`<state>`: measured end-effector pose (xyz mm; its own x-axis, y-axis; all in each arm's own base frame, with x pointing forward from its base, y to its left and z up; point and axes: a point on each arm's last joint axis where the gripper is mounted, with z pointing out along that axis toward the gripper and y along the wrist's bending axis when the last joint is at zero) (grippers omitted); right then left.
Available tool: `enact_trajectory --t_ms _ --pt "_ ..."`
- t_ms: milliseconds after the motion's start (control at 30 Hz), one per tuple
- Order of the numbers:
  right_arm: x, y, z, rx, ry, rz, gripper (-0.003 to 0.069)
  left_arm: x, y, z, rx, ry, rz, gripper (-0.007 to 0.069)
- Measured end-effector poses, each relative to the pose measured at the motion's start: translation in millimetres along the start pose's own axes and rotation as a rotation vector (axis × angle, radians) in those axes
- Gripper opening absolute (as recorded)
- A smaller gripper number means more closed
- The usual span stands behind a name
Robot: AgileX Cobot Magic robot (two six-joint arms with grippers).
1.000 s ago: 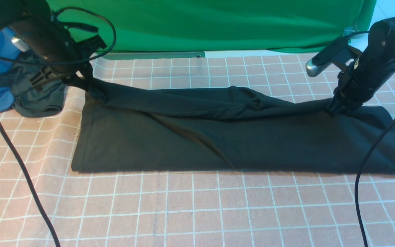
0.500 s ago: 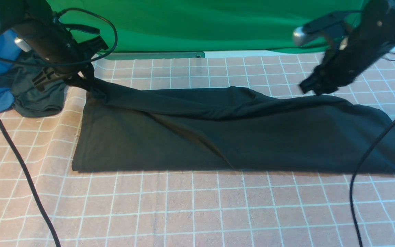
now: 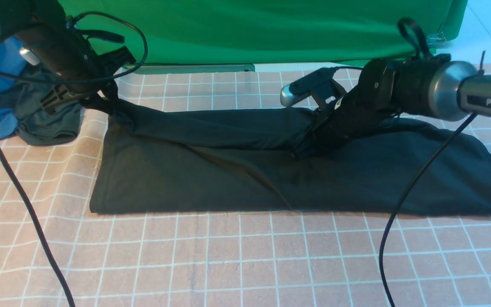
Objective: Fold a long-sleeved shirt over a pink coffee tablecloth.
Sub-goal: 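Fold the black garment in half by bringing its near edge over to the far edge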
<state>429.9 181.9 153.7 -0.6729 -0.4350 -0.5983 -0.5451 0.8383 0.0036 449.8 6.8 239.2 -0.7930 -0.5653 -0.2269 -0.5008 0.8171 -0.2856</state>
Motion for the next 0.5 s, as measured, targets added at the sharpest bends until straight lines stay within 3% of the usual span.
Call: enact_trajectory --t_ms 233,433,500 --pt "-20.4 -20.5 -1.3 0.136 -0.254 0.019 0.0034 0.2 0.1 0.0 -0.001 0.002 0.0 0.0044" --pt "-26.1 -28.4 -8.5 0.12 -0.221 0.02 0.0035 0.1 0.0 0.0 0.0 0.001 0.0 0.0055" --pt "-28.8 -26.9 -14.6 0.103 -0.196 0.012 0.0035 -0.9 -0.5 0.0 0.005 -0.01 -0.001 0.0093"
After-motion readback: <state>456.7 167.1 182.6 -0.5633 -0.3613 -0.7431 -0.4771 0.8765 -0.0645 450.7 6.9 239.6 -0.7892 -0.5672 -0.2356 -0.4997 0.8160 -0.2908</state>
